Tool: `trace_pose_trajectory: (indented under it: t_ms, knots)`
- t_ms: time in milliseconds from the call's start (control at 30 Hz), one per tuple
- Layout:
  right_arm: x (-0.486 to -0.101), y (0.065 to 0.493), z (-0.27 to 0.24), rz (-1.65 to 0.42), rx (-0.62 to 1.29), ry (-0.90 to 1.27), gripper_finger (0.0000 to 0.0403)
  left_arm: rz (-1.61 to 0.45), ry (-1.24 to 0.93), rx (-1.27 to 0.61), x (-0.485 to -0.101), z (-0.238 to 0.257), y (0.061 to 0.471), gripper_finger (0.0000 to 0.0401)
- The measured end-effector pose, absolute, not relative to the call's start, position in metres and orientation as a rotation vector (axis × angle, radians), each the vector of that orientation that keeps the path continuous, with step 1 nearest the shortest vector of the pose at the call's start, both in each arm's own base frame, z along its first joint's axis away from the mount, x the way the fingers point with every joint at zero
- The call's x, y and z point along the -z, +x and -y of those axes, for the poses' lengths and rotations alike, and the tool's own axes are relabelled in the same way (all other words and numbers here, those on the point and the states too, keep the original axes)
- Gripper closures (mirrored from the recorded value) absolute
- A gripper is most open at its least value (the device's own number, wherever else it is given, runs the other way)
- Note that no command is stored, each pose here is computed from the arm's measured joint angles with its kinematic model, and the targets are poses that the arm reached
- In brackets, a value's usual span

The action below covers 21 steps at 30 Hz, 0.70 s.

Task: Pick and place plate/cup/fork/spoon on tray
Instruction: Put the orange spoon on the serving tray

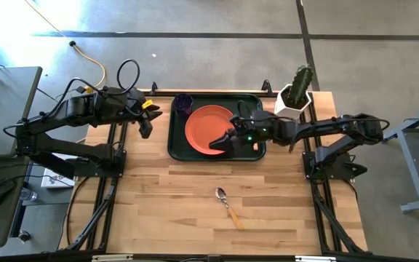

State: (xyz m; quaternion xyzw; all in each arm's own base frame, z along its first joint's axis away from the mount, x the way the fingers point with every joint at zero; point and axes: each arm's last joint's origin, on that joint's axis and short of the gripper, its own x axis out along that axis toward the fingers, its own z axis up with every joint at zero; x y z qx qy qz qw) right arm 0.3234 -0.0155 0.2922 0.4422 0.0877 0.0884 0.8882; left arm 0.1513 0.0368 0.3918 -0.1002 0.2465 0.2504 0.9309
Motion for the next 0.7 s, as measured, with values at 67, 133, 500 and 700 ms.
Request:
trace_pose_trajectory:
  t_ms: [67,133,500,700]
  knots:
    - [-0.302,0.324,0.008,-0.096,-0.24,0.9,0.027,-0.502,-0.216,-0.514,-0.392,-0.037,0.151,0.0307]
    - [-0.309,0.324,0.0,-0.034,-0.276,0.901,0.0273,-0.504,-0.224,-0.497,-0.392,-0.036,0.152,0.0307]
    - [-0.365,0.328,-0.049,-0.256,-0.085,0.815,0.0275,-0.517,-0.258,-0.383,-0.391,-0.033,0.153,0.0307]
    - [-0.366,0.323,-0.076,-0.508,0.151,0.817,0.0275,-0.522,-0.237,-0.375,-0.391,-0.033,0.153,0.0307]
